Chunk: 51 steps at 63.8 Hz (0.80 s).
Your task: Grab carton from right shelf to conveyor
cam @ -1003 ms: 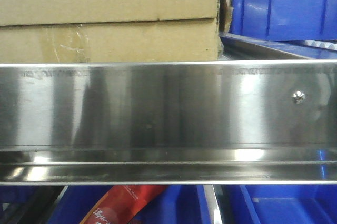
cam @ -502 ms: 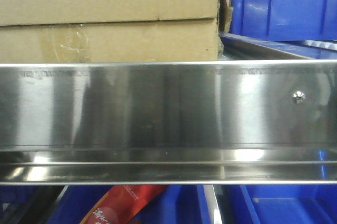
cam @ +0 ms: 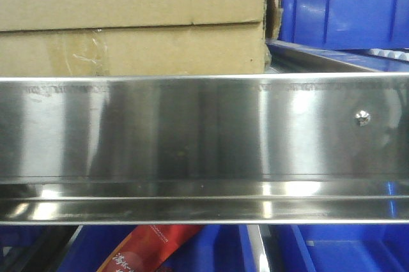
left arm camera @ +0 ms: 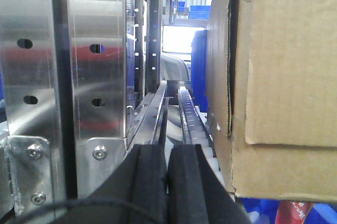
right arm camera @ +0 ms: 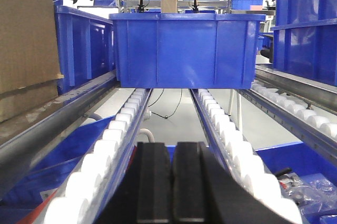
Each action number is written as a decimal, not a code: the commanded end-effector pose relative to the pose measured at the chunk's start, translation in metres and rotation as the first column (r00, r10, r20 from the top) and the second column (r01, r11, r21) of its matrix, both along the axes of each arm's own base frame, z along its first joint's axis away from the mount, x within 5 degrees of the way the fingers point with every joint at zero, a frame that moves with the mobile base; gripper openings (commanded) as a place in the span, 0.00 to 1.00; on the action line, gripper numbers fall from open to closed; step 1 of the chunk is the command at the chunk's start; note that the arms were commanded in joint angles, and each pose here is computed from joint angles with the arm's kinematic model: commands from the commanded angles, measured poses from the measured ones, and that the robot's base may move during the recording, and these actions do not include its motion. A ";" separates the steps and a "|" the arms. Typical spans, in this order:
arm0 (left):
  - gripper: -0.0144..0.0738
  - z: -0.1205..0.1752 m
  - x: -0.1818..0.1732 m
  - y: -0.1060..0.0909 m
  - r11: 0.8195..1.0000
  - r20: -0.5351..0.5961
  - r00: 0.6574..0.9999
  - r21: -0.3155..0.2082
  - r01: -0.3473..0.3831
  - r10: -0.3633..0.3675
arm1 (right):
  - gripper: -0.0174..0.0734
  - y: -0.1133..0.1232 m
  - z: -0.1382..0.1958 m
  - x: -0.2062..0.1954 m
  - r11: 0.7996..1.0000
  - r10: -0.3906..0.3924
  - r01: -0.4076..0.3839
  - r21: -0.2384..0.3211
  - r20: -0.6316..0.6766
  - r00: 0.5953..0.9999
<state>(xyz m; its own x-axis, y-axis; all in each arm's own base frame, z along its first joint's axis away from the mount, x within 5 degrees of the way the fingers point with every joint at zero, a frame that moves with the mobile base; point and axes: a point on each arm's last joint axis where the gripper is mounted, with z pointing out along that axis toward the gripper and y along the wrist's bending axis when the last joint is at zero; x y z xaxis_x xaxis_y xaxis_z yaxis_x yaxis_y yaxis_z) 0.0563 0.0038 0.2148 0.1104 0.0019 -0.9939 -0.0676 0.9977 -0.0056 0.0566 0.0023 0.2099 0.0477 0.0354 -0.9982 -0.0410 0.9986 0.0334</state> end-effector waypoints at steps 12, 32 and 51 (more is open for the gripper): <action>0.17 0.005 -0.001 0.000 1.000 0.050 0.999 -0.026 0.011 -0.010 | 0.12 -0.001 0.007 -0.001 1.000 -0.011 0.010 0.015 0.078 0.997; 0.27 0.071 -0.018 -0.001 0.999 0.172 0.985 0.042 -0.006 -0.002 | 0.40 0.001 0.102 -0.033 0.999 0.027 -0.033 0.036 0.138 0.990; 0.76 0.171 -0.014 0.000 0.998 0.040 0.999 0.056 0.003 -0.005 | 0.82 0.004 0.169 -0.023 0.997 0.049 -0.054 0.051 0.090 0.995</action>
